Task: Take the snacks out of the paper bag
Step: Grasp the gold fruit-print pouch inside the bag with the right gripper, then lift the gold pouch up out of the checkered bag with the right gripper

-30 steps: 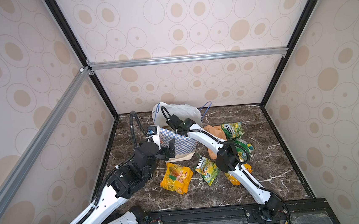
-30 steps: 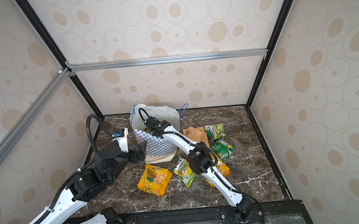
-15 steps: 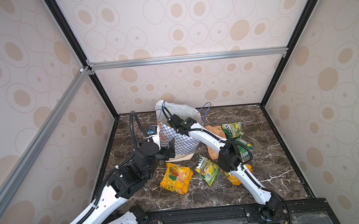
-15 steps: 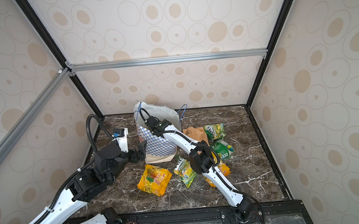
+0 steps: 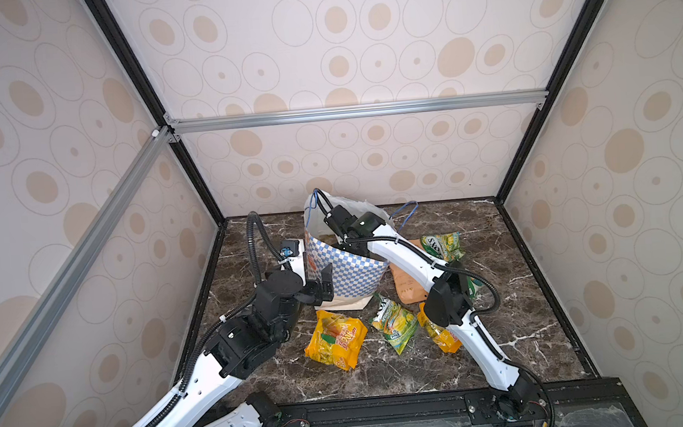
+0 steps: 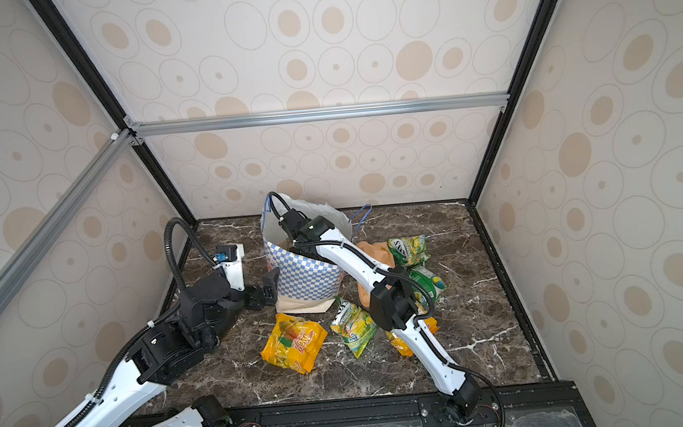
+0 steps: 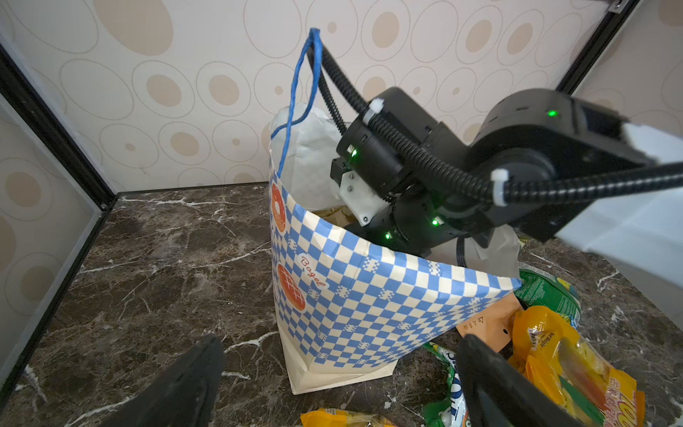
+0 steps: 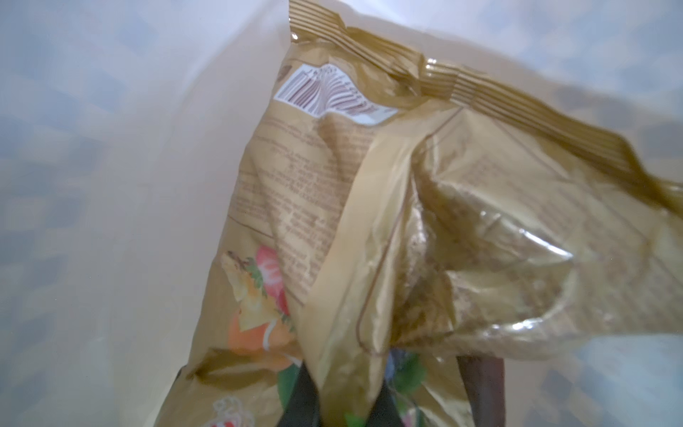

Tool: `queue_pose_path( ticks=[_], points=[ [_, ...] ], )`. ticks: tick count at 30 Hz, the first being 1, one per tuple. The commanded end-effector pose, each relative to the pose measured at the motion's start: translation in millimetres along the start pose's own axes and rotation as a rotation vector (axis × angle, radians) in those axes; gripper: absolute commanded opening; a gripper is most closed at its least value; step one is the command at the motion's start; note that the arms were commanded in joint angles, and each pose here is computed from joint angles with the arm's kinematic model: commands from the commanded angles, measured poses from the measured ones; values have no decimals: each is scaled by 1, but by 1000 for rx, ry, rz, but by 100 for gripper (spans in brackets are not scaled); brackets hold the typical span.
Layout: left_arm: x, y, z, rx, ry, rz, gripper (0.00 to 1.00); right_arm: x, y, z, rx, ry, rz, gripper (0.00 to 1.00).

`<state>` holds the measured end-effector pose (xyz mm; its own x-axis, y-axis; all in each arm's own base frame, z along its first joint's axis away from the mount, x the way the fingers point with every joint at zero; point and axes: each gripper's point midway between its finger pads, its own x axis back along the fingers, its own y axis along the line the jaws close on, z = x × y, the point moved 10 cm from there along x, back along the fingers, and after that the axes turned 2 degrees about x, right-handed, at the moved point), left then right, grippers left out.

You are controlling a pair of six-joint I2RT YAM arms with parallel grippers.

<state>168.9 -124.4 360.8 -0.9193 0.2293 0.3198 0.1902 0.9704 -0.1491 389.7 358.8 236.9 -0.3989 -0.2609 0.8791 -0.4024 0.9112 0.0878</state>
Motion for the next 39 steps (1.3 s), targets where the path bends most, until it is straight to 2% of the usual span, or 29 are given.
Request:
queue_pose_path(
  ticks=[1, 28, 39],
  points=[
    [2, 2, -4, 20, -25, -1, 98, 74, -4, -28, -21, -214, -34, 0],
    [9, 4, -5, 16, -60, 39, 98, 174, -31, -56, -95, -508, -25, 0],
    [15, 1, -9, 12, -83, 108, 98, 212, -35, -58, -121, -597, -54, 0]
  ],
)
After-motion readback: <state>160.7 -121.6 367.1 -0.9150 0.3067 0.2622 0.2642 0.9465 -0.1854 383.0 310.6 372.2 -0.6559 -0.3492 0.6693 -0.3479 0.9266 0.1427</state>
